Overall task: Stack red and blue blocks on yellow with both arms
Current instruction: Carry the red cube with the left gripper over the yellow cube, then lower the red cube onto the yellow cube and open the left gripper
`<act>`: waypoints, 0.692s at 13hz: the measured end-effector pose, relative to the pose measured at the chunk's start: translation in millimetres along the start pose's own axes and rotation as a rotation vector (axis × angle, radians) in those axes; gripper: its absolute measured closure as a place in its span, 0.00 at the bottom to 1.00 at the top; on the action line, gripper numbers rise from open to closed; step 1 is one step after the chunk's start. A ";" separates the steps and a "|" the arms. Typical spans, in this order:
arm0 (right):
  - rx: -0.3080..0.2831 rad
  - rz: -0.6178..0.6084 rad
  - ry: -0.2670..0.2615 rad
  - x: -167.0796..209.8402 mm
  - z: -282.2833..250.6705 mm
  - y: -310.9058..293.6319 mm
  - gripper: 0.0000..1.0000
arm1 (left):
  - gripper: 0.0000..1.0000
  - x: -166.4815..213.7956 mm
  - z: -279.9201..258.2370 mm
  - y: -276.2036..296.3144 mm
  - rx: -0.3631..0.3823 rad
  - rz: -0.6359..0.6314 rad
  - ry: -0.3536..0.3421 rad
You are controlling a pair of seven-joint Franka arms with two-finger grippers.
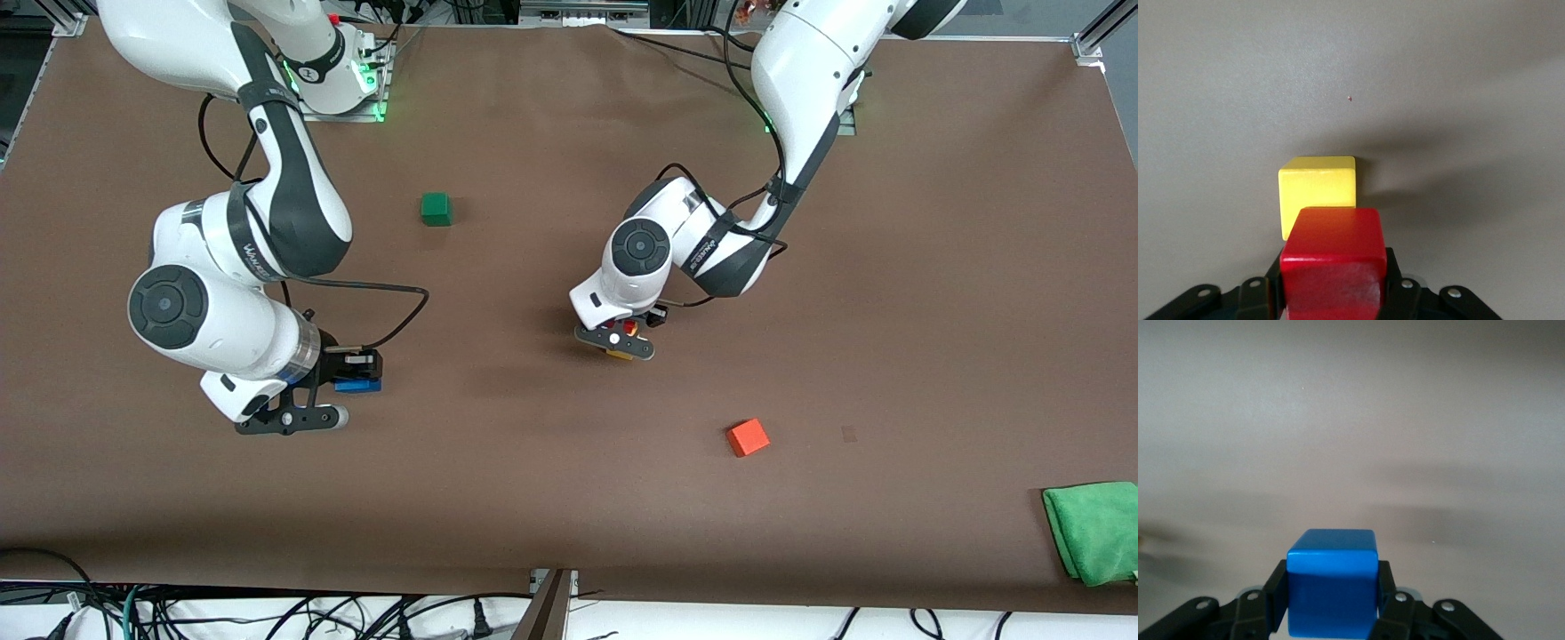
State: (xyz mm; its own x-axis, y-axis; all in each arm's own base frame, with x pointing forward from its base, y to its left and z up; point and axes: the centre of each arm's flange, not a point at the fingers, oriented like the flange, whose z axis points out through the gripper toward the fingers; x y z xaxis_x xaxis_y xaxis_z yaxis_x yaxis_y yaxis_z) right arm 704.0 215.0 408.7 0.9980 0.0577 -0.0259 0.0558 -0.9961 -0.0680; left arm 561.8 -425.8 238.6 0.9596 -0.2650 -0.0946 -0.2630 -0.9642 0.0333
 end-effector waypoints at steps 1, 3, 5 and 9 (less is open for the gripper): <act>0.001 0.007 0.004 0.2 -1.2 -3.4 0.45 | 0.44 2.4 -0.9 -0.6 -0.001 -0.002 0.004; 0.003 0.022 0.011 -0.2 -2.4 -13.8 0.45 | 0.44 9.1 -2.8 -2.5 -0.006 -0.009 0.015; 0.005 0.031 0.019 -0.1 -3.4 -21.4 0.45 | 0.44 14.8 -4.7 -3.9 -0.010 -0.014 0.025; 0.010 0.040 0.038 1.5 -7.2 -32.5 0.45 | 0.44 17.1 -4.4 -5.4 -0.009 -0.018 0.026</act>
State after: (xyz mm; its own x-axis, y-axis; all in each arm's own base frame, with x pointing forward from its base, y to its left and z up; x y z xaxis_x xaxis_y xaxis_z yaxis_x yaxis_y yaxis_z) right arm 703.9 247.0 418.1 0.9998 0.0151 0.0089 0.0157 -0.9969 -0.0774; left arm 580.1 -425.1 241.2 0.9664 -0.2476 -0.0696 -0.2452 -0.9686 0.0411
